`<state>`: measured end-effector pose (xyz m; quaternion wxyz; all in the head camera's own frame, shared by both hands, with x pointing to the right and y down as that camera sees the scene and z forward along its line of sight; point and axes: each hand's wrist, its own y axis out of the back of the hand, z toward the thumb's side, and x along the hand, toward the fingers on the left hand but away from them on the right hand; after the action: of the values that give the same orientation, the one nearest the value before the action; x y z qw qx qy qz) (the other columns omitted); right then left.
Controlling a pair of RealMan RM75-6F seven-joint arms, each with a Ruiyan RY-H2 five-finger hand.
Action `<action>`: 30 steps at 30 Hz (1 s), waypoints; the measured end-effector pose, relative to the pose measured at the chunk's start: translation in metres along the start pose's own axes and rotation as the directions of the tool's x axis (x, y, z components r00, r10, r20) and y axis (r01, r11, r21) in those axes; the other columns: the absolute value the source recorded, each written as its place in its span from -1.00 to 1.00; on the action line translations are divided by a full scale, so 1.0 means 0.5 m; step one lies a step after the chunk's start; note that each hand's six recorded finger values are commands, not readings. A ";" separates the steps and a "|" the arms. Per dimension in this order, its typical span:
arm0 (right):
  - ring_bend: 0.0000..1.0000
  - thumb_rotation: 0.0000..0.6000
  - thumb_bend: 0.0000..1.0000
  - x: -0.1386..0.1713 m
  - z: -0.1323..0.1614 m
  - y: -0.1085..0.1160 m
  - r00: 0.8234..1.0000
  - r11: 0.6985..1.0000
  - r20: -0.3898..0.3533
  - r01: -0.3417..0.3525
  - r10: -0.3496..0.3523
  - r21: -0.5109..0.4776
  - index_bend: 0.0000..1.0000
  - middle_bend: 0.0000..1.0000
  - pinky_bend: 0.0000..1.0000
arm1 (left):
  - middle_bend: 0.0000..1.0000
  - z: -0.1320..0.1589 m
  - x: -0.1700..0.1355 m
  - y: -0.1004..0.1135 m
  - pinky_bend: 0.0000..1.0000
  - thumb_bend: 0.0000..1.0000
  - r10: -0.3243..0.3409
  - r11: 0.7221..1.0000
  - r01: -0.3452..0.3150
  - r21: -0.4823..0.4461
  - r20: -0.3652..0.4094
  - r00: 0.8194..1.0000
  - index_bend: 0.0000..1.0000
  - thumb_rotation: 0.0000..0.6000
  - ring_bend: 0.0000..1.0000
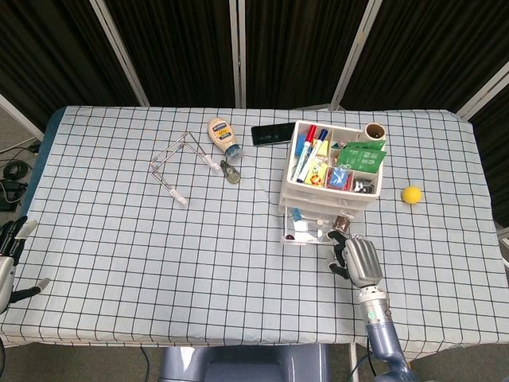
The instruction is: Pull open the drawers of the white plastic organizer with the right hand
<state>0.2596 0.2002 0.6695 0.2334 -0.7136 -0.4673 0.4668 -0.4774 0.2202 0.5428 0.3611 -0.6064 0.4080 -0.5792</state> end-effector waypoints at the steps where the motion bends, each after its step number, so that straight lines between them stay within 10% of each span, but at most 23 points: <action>1: 0.76 1.00 -0.15 0.001 0.000 0.000 1.000 1.000 -0.001 0.000 0.000 0.001 0.13 0.75 0.61 | -1.00 0.000 0.000 0.000 -1.00 -0.95 0.000 1.000 0.000 0.000 0.000 1.000 -1.00 1.00 -1.00; 16: 0.76 1.00 -0.18 0.020 -0.008 0.005 1.000 1.000 -0.002 -0.001 0.001 0.005 0.11 0.75 0.61 | -1.00 0.001 0.001 -0.002 -1.00 -0.94 -0.004 1.000 0.004 0.002 -0.001 1.000 -1.00 1.00 -1.00; 30: 0.76 1.00 -0.34 0.037 -0.016 -0.008 0.999 0.999 0.002 -0.041 0.041 0.020 -0.33 0.75 0.61 | -1.00 -0.001 0.001 -0.002 -1.00 -0.95 -0.007 1.000 0.007 0.000 -0.006 1.000 -1.00 1.00 -1.00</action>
<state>0.2671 0.2193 0.6679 0.2306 -0.7202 -0.4481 0.4767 -0.4777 0.2203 0.5439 0.3579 -0.6059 0.4071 -0.5823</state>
